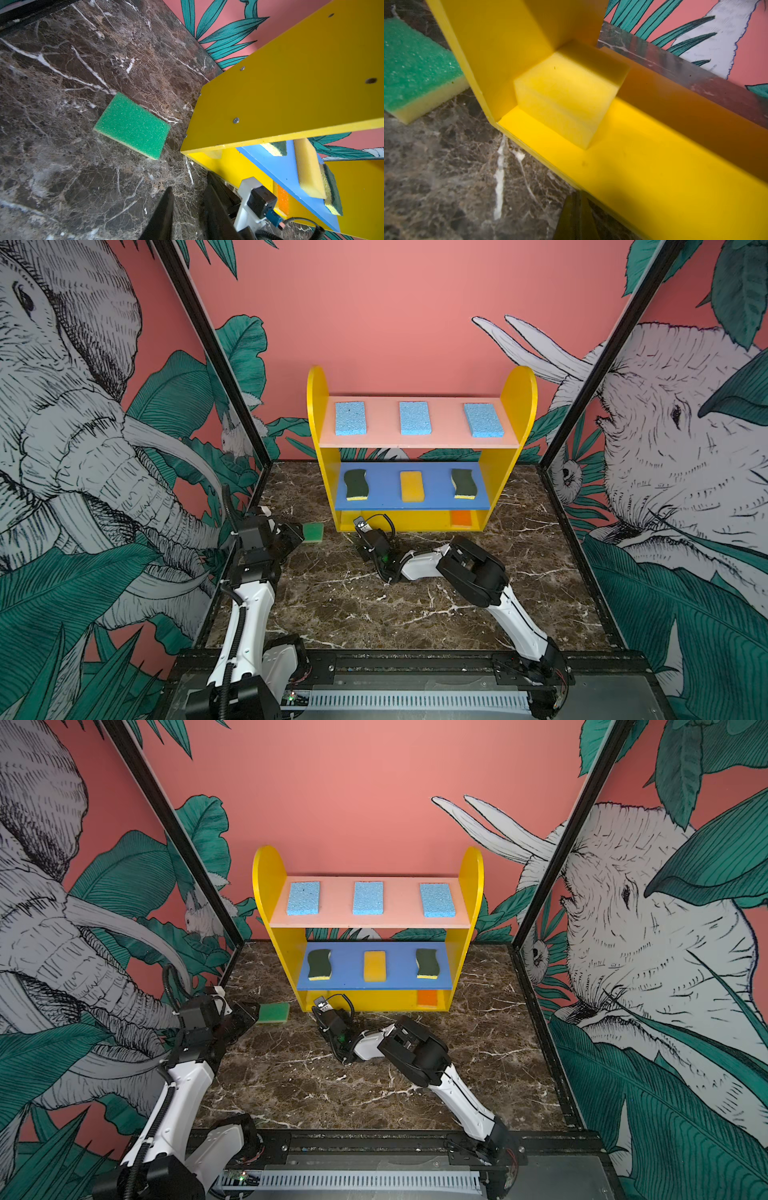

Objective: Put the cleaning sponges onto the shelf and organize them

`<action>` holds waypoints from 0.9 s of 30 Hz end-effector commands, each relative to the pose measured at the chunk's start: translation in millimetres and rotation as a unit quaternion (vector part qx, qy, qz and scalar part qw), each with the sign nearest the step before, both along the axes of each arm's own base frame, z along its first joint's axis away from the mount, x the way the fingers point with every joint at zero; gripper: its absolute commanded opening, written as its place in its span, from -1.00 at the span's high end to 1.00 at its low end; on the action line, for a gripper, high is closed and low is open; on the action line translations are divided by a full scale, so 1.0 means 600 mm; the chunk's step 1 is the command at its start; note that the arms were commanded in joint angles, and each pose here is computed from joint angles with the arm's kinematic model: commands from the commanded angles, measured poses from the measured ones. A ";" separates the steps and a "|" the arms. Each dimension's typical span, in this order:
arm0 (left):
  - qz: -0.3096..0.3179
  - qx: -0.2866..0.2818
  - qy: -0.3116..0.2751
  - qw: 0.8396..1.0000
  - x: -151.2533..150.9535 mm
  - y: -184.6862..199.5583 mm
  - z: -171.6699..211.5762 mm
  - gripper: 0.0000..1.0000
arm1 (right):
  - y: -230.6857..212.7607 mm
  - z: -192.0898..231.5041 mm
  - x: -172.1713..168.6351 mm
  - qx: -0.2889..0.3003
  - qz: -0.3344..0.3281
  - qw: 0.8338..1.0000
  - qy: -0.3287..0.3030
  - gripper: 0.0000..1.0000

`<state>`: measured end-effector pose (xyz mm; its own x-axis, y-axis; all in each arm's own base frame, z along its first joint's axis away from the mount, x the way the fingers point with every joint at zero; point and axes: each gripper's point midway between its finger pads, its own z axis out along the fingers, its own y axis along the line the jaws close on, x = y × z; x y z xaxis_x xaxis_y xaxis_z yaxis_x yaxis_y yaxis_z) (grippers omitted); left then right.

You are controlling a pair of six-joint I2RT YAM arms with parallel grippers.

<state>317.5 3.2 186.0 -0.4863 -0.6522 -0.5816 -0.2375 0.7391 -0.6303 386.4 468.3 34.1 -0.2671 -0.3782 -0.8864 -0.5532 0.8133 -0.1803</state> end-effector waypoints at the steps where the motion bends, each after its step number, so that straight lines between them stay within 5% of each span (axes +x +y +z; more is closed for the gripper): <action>1: -0.015 0.002 0.009 1.000 -0.017 -0.010 -0.012 0.45 | 0.000 0.085 -0.006 0.042 0.006 0.998 -0.050 1.00; 9: -0.022 0.004 0.012 1.000 -0.023 -0.015 -0.017 0.46 | -0.018 0.108 -0.054 0.125 0.090 0.985 -0.082 0.80; 15: -0.023 0.009 0.010 1.000 -0.022 -0.015 -0.018 0.46 | 0.000 0.144 -0.050 0.292 0.156 0.941 -0.067 0.79; 27: -0.024 0.007 0.008 1.000 -0.011 -0.018 -0.016 0.43 | 0.031 0.158 0.011 0.317 0.125 0.940 -0.020 0.87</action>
